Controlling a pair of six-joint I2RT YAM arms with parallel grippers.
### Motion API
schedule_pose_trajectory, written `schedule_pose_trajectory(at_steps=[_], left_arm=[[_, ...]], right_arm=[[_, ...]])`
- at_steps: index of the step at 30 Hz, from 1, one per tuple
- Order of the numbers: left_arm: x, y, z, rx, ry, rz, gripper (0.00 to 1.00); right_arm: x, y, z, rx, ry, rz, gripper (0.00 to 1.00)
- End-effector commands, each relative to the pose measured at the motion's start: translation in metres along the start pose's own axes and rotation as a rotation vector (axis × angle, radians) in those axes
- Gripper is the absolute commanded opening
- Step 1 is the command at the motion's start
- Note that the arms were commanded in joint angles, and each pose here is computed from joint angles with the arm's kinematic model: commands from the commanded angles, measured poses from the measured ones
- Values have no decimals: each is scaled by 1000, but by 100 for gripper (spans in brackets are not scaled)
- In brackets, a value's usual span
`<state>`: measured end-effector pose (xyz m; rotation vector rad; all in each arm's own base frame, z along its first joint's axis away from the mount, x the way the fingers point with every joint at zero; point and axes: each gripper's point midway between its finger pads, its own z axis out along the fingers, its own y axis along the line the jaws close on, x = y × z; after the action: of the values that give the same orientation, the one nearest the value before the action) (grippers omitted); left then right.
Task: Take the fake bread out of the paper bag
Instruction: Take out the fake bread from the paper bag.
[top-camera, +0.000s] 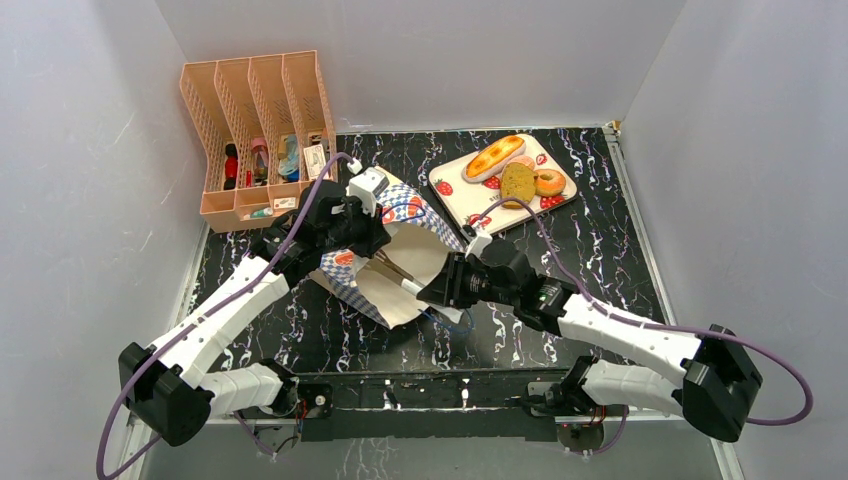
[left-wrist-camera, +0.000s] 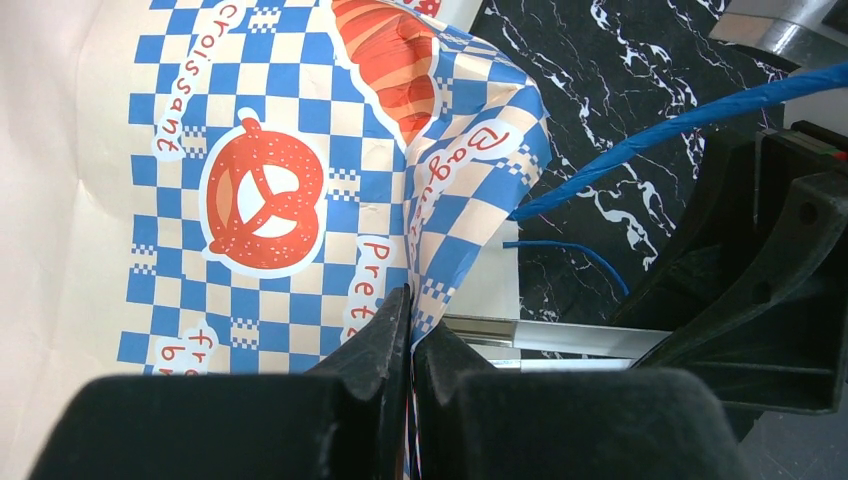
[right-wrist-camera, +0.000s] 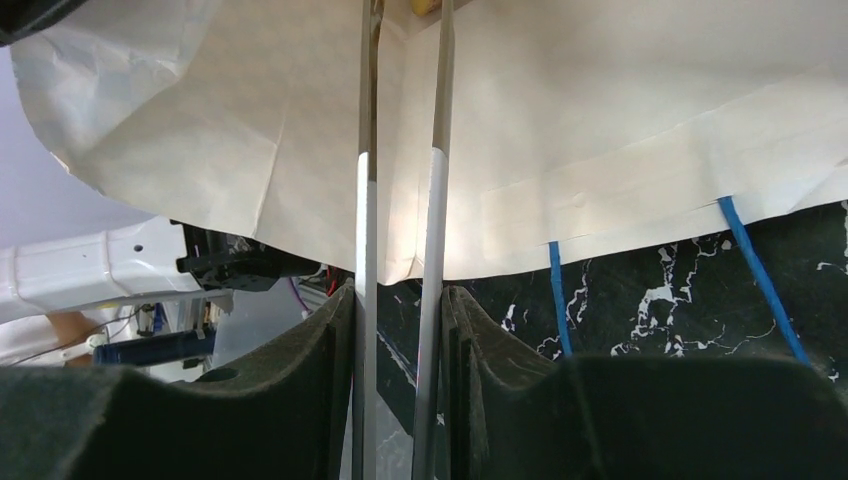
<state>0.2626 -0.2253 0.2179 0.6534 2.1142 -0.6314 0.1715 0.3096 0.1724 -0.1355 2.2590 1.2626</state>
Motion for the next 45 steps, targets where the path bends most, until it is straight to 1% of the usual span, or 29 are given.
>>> schedule_pose_trajectory(at_steps=[1, 3, 11, 17, 25, 33, 37, 45], left_arm=[[-2, -3, -1, 14, -26, 2, 0], [1, -4, 0, 22, -22, -2, 0], [4, -10, -2, 51, 6, -1, 0], [7, -14, -2, 74, 31, -14, 0], [13, -18, 1, 101, 47, -25, 0], [13, -19, 2, 108, 56, -35, 0], [13, -20, 2, 114, 51, -32, 0], [15, -23, 10, 140, 68, -39, 0]], right_arm=[[-12, 17, 2, -66, -29, -38, 0], [-11, 21, 10, -90, -11, -33, 1], [-9, 30, 41, -157, 46, -10, 22], [-10, 40, 50, -201, 72, -16, 30], [-7, 39, 63, -223, 91, -9, 33], [-12, 34, 73, -173, 99, -30, 34], [-11, 31, 74, -168, 95, -32, 38], [-12, 38, 87, -223, 108, -21, 39]])
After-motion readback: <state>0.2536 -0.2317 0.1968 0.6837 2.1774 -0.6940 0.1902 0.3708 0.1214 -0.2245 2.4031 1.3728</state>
